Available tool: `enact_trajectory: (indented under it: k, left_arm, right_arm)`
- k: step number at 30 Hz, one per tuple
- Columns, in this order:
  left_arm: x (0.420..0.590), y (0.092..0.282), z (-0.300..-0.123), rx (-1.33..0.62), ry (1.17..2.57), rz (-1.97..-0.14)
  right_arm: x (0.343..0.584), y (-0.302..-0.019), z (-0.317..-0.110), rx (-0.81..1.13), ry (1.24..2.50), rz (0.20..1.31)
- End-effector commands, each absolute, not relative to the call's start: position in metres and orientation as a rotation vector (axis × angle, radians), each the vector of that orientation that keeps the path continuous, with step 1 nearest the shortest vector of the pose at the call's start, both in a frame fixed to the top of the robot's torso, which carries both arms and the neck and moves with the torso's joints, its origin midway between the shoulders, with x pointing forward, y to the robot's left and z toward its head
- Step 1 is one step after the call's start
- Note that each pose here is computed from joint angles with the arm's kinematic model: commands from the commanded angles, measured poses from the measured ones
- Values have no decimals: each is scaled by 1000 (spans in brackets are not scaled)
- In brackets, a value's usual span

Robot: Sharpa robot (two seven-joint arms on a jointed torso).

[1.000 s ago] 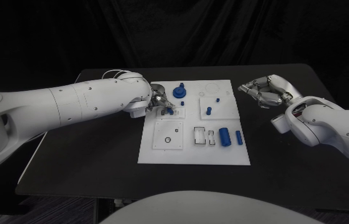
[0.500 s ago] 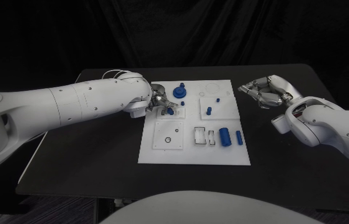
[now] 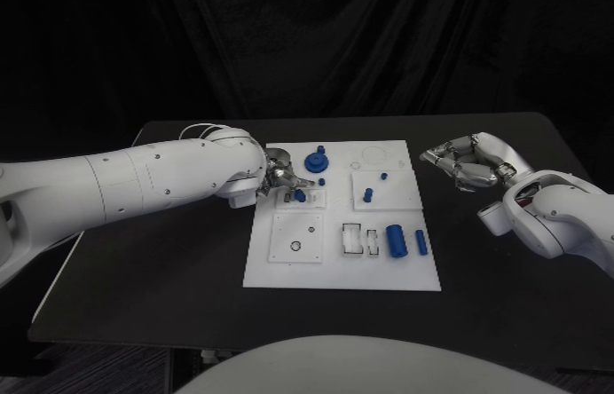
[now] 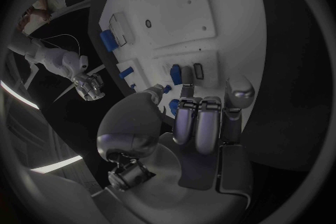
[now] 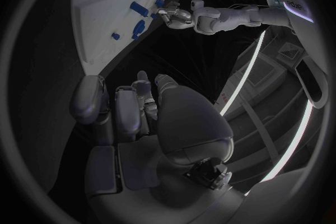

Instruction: Assemble the parts on the task board

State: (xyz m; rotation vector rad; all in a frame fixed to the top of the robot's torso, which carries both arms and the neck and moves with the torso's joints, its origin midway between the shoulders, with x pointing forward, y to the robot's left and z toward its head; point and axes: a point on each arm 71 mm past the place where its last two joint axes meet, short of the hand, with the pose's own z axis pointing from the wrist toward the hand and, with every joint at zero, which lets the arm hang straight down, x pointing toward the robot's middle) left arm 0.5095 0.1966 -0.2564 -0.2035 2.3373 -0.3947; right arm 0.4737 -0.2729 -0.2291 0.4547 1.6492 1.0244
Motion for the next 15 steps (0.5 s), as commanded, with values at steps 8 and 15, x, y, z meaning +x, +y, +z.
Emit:
enact_trajectory:
  k: [8, 15]
  left_arm:
    - [506, 192, -259, -190, 2311, -461]
    - [506, 192, -258, -187, 2307, -473]
  right_arm:
    - [473, -274, -231, 463, 1666, 1014]
    - [473, -274, -231, 463, 1667, 1014]
